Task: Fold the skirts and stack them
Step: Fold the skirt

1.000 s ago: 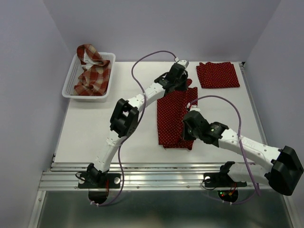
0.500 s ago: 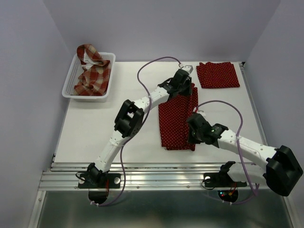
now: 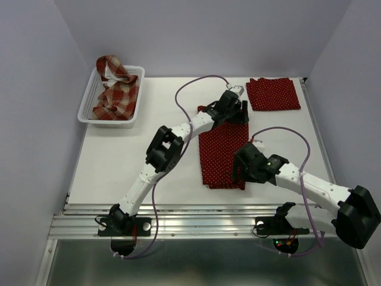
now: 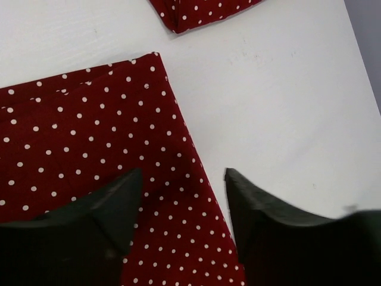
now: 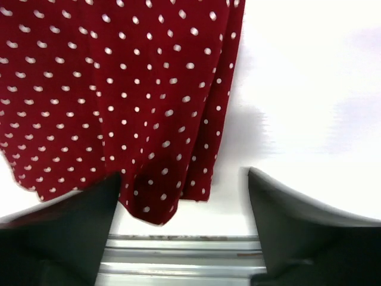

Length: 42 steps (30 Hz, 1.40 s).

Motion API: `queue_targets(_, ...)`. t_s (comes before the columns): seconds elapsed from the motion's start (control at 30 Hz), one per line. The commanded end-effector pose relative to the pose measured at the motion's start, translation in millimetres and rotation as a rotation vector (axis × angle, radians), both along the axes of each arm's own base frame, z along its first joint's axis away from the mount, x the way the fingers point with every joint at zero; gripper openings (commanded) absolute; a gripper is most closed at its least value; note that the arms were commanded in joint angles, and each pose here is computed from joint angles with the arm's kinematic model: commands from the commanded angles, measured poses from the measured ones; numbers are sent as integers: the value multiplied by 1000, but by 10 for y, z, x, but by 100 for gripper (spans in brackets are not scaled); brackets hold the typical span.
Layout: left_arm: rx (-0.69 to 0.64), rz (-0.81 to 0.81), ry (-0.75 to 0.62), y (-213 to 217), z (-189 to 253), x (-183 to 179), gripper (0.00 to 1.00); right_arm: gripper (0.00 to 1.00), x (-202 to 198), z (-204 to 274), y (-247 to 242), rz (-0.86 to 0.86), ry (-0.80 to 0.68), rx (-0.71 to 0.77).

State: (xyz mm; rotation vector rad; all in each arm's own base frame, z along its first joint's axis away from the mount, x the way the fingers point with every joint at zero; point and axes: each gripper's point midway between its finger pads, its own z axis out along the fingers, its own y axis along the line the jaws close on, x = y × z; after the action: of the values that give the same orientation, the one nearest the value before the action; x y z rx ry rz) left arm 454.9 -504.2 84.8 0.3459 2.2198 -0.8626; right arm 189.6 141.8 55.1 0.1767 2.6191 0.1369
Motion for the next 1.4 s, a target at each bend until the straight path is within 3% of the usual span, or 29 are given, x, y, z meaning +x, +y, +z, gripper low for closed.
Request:
queue_targets(0.0,-156,-47,-139,-208,1026,-66,77,100,206,586,-83,-79,-156,23)
queue_targets(0.03,-169,-51,-152,-182,1175,-98,81,100,227,667,-88,-79,-179,31)
queue_targets(0.07,-171,-53,-170,-162,1263,-104,99,100,269,797,-58,-74,-211,52)
queue_targets(0.23,-181,-1,-267,93,1897,-155,99,100,414,1122,132,25,-300,110)
queue_targets(0.4,-124,110,-298,618,2130,-123,99,100,496,1182,557,169,-281,214)
queue_targets(0.6,-10,334,-226,1656,1817,-53,99,100,385,822,891,253,-132,303)
queue_targets(0.8,47,459,-138,2288,1398,-68,99,100,135,262,702,191,18,255)
queue_targets(1.17,121,465,-65,2412,1019,-166,99,100,-108,-370,318,113,152,111)
queue_targets(1.37,133,477,-70,2452,1054,-161,99,100,-118,-543,377,141,179,147)
